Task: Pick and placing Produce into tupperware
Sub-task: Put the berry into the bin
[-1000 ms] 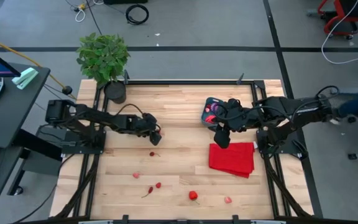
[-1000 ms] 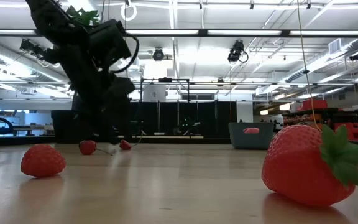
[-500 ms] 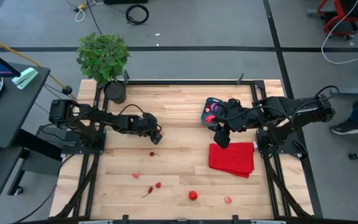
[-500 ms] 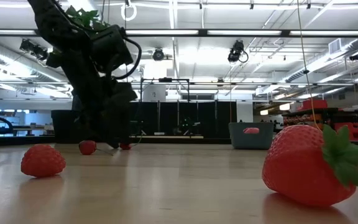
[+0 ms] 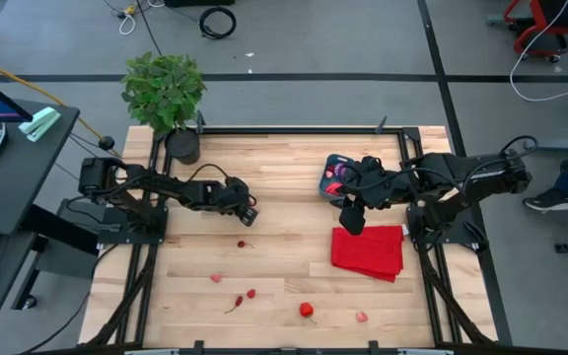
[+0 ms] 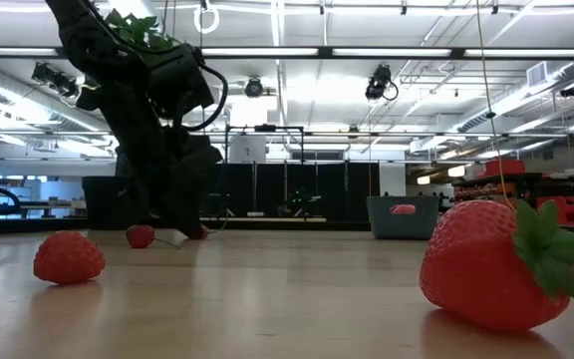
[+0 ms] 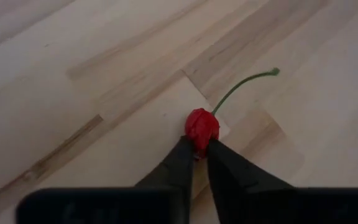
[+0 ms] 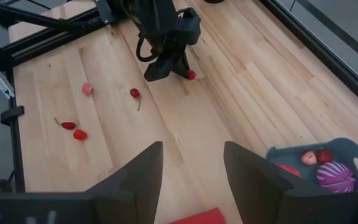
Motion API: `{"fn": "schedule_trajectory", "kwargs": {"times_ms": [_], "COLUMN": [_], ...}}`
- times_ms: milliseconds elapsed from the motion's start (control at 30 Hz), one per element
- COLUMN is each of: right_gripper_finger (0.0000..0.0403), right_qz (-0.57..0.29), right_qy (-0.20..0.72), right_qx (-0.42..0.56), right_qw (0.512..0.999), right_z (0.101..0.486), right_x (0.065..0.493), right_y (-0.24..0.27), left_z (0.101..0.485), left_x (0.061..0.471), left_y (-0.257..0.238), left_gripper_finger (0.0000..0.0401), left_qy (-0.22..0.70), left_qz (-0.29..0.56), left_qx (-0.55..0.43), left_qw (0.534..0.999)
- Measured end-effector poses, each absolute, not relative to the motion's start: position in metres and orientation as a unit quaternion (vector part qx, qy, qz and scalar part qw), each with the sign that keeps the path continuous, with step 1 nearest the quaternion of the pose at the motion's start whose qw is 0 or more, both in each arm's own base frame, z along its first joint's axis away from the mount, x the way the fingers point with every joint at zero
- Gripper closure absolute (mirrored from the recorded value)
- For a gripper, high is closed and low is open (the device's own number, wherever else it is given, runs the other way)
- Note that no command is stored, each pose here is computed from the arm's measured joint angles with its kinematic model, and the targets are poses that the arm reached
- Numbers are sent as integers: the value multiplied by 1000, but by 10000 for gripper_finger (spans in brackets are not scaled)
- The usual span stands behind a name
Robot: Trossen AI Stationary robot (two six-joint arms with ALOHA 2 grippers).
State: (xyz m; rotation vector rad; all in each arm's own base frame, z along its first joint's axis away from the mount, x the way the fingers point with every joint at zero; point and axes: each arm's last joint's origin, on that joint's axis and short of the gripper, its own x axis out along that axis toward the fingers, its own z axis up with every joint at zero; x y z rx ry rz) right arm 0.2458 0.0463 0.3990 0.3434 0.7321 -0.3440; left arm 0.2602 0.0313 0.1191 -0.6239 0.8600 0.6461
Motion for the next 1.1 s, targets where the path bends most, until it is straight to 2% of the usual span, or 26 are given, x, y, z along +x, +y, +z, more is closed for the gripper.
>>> {"fn": "schedule_trajectory", "kwargs": {"times_ms": [100, 233, 400, 600, 700, 900, 1100], "right_gripper_finger": [224, 224, 224, 224, 224, 224, 224], "right_qz": [-166, -167, -171, -152, -127, -59, -110], "right_qy": [354, 354, 352, 381, 410, 445, 435], "right_qx": [166, 166, 178, 255, 309, 359, 304], "right_qw": [905, 905, 903, 876, 849, 818, 840], "right_z": [399, 399, 399, 399, 400, 406, 403], "right_x": [246, 246, 246, 237, 228, 209, 198], "right_y": [46, 46, 46, 48, 52, 74, 84], "left_z": [127, 158, 213, 280, 299, 292, 247], "left_x": [263, 280, 311, 349, 368, 420, 466], "left_y": [29, 29, 33, 38, 44, 58, 79], "left_gripper_finger": [390, 387, 394, 396, 395, 396, 392], "left_qy": [401, 353, 282, 209, 192, 212, 293], "left_qz": [273, 241, 199, 155, 136, 101, 120], "left_qx": [-321, -333, -298, -227, -216, -216, -196], "left_qw": [814, 840, 890, 939, 948, 948, 928]}}
